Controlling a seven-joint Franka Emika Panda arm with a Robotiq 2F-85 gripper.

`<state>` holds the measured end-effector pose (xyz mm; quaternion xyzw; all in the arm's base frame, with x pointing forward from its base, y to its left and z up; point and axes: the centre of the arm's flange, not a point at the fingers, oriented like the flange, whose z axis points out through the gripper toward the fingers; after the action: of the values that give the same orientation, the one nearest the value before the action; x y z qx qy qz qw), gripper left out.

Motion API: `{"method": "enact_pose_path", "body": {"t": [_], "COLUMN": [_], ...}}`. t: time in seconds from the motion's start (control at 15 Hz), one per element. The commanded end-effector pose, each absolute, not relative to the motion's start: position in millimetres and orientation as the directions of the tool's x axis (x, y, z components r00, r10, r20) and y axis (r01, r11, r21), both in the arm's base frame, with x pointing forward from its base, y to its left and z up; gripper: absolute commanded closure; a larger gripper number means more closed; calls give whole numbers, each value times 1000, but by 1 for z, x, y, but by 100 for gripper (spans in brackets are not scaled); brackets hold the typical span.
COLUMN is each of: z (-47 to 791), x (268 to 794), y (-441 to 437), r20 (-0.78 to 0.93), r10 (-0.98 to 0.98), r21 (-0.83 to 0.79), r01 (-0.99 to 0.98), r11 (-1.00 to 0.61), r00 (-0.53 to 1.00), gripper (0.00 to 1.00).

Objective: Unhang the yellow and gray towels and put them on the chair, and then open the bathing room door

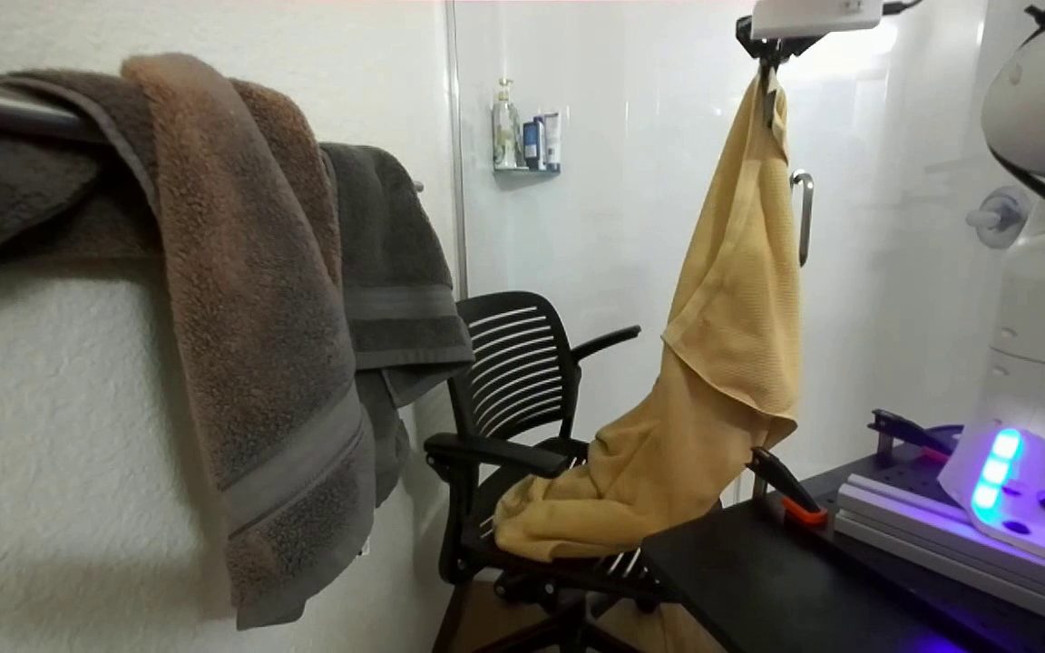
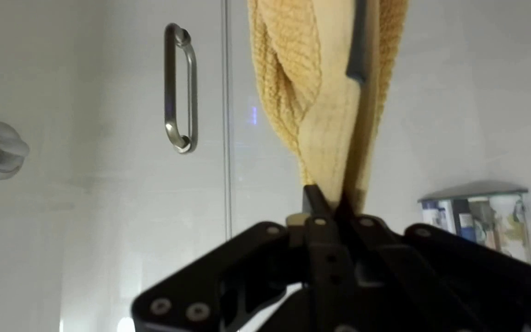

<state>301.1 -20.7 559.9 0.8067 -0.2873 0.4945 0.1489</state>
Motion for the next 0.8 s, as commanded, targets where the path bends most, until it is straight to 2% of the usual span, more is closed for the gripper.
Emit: {"method": "enact_pose_path", "body": {"t": [0.0,0.2,0.47,0.53,0.73], "z": [556,566,583,557,556], "x": [330,345,343,397,425], "y": [-57,-61,-56,-29,6], "r20": [918,917,913,913,907], "r10": [-324,-342,-311,-291,-224], "r21": [-174,-259,-287,-280,-265], "r01": [-505,-347,-128,-80,71], "r11": [-845,-902,-950,-957,-962], "r00": [227,204,264,287,357], "gripper": [99,99,99,99,99]}}
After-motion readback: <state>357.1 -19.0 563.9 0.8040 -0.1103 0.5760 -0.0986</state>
